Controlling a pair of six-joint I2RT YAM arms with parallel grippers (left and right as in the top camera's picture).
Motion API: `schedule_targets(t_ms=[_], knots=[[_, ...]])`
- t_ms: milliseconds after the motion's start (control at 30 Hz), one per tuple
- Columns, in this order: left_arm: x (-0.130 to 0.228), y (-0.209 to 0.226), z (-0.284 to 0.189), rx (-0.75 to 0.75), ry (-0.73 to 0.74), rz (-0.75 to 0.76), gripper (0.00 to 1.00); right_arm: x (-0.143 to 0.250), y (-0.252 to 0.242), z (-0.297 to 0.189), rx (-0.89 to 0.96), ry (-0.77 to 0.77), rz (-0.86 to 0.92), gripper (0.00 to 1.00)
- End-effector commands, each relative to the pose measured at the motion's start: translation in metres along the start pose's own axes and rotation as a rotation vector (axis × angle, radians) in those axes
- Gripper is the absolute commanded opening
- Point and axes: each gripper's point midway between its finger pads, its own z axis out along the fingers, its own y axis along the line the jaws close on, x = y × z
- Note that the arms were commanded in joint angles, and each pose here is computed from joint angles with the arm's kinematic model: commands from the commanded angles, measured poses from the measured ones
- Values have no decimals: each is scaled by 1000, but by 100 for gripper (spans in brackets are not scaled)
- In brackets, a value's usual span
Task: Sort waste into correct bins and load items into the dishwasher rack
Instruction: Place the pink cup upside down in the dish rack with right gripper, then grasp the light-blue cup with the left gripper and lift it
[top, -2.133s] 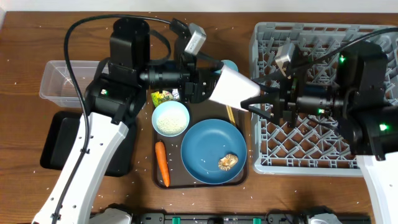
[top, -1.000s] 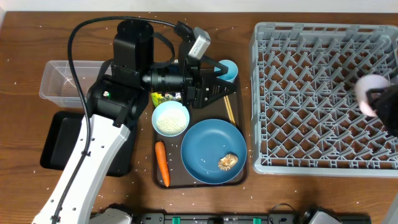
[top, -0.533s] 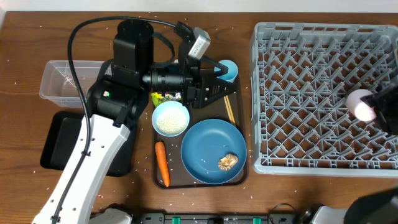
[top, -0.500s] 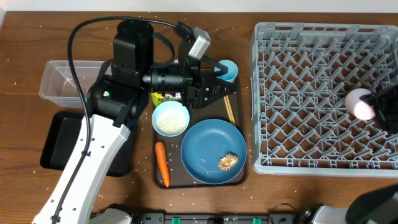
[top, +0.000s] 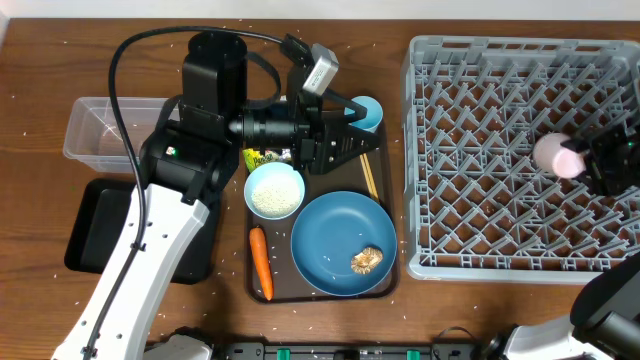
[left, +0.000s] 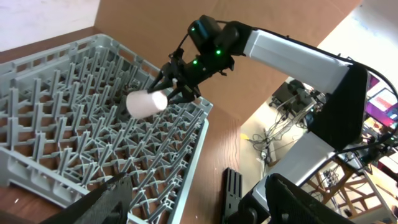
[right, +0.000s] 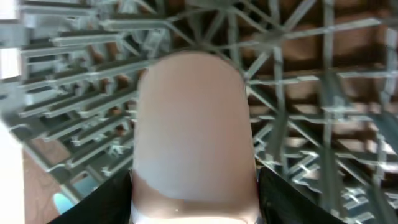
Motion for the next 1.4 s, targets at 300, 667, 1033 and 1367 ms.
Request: schedule_targets(t_ms=[300, 667, 1033, 1367], knots=[[22, 87, -20, -506, 50, -64, 70, 20, 50, -89, -169, -173, -159, 66], [76, 222, 10, -861, 171, -141, 70, 102, 67, -136, -167, -192, -508, 69], [133, 311, 42, -946, 159, -302, 69, 125, 49, -127, -96, -91, -506, 69], [172, 327, 58, -949, 211, -396, 59, 125, 49, -127, -96, -91, -506, 70]])
